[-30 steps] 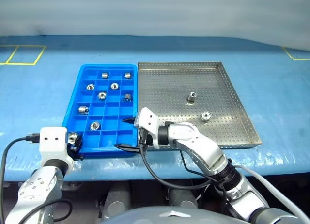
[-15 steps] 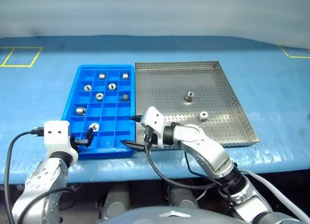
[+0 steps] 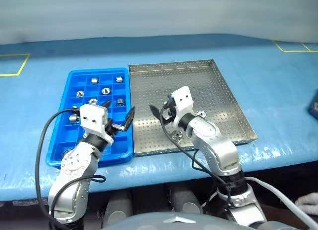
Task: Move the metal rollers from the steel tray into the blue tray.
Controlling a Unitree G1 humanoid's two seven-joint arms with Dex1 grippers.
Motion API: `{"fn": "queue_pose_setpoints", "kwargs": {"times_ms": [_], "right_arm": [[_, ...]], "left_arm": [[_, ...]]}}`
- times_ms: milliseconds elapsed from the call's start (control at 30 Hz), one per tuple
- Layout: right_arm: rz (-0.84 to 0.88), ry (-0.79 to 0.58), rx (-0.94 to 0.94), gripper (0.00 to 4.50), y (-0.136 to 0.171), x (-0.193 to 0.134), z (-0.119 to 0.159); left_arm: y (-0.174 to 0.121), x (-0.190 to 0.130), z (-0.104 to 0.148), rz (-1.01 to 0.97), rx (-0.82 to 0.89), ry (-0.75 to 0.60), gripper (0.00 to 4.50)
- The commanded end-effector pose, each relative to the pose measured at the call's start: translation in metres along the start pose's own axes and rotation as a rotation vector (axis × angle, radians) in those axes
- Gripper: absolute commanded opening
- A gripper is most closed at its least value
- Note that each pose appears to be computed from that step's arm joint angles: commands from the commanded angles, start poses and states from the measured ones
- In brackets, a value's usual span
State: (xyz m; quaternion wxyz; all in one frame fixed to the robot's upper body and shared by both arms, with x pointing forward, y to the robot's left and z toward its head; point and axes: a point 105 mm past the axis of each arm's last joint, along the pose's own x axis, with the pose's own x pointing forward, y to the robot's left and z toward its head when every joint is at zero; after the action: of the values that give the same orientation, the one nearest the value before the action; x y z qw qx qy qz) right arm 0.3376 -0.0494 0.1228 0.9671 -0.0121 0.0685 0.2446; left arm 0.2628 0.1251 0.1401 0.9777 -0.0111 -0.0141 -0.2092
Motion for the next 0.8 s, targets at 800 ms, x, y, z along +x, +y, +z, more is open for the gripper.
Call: {"fn": "queue_pose_setpoints", "kwargs": {"times_ms": [800], "right_arm": [[-0.494,0.045,0.212,4.50,-0.063,0.048,-0.023]], "left_arm": [[-0.059,0.000,-0.015,-0.278,-0.034,0.036,4.46]]}}
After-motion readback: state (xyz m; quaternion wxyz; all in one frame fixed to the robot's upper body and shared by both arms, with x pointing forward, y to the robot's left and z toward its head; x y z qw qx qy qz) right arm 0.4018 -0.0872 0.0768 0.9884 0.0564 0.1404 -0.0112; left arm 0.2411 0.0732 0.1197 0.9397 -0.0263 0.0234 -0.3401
